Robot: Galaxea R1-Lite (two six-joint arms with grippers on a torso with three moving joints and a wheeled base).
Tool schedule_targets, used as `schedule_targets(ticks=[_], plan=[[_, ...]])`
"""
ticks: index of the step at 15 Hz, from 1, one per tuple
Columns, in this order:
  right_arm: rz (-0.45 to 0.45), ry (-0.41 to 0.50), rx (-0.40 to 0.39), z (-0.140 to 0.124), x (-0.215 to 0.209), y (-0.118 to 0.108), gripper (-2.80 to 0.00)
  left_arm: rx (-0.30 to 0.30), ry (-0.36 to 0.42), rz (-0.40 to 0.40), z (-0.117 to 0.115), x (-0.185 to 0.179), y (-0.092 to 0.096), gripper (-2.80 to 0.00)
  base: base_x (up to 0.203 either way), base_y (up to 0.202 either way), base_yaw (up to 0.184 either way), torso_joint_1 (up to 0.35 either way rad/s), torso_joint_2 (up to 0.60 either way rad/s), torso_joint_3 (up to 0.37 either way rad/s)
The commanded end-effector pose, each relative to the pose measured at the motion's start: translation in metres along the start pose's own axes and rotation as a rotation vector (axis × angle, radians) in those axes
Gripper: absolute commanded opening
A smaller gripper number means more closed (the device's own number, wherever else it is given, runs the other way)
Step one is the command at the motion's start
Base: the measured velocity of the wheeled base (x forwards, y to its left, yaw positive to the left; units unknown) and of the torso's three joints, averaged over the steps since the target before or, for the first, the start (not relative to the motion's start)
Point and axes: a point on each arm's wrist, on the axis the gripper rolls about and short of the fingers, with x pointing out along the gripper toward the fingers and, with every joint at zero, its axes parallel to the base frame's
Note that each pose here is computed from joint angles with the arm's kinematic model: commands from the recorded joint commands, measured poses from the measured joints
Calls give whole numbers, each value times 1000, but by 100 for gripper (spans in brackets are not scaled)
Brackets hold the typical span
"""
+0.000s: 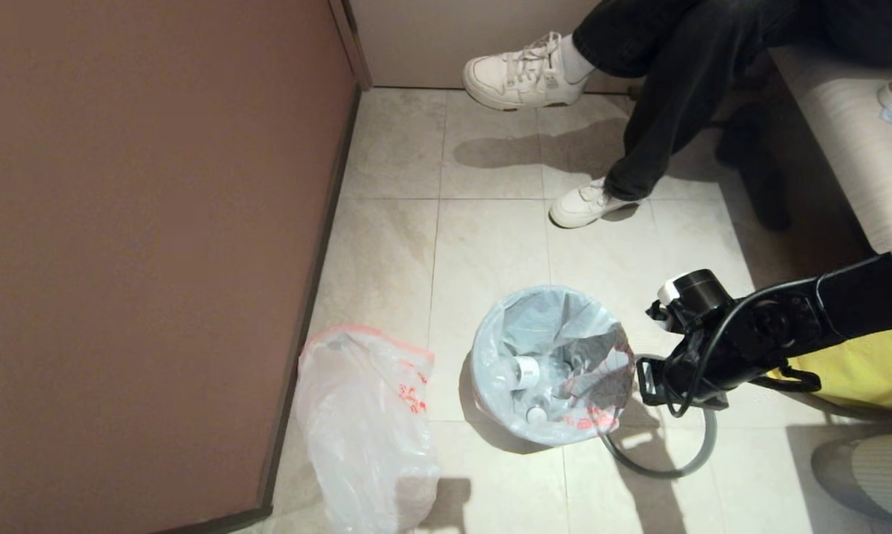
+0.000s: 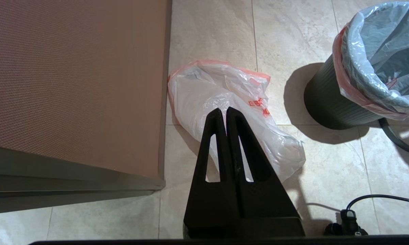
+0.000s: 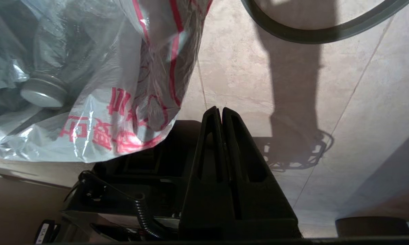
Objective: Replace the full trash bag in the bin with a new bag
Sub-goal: Place the trash bag on the floor
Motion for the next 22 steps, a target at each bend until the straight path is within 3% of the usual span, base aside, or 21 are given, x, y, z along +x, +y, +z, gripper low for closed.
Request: schedule_targets(ticks=[1,7,10,13,16,19,22], plan=[[-2,37,-15,-4,20,6,-280,0,1,0,0,0,0,-280,0,0,0,0,0,0],[173,8,-71,-15,30,61,-280,0,1,0,0,0,0,-280,0,0,0,0,0,0],[321,-109,-91,1,14,96,-280,0,1,0,0,0,0,-280,0,0,0,0,0,0],[468,-51,-35,3,5,109,-280,0,1,0,0,0,0,-280,0,0,0,0,0,0],[472,31,-48,-21,18,127,-280,0,1,0,0,0,0,-280,0,0,0,0,0,0],[492,-5,-1,-15,5,114,-280,0,1,0,0,0,0,-280,0,0,0,0,0,0],[469,25,-9,-25,11,110,-280,0,1,2,0,0,0,-280,0,0,0,0,0,0]])
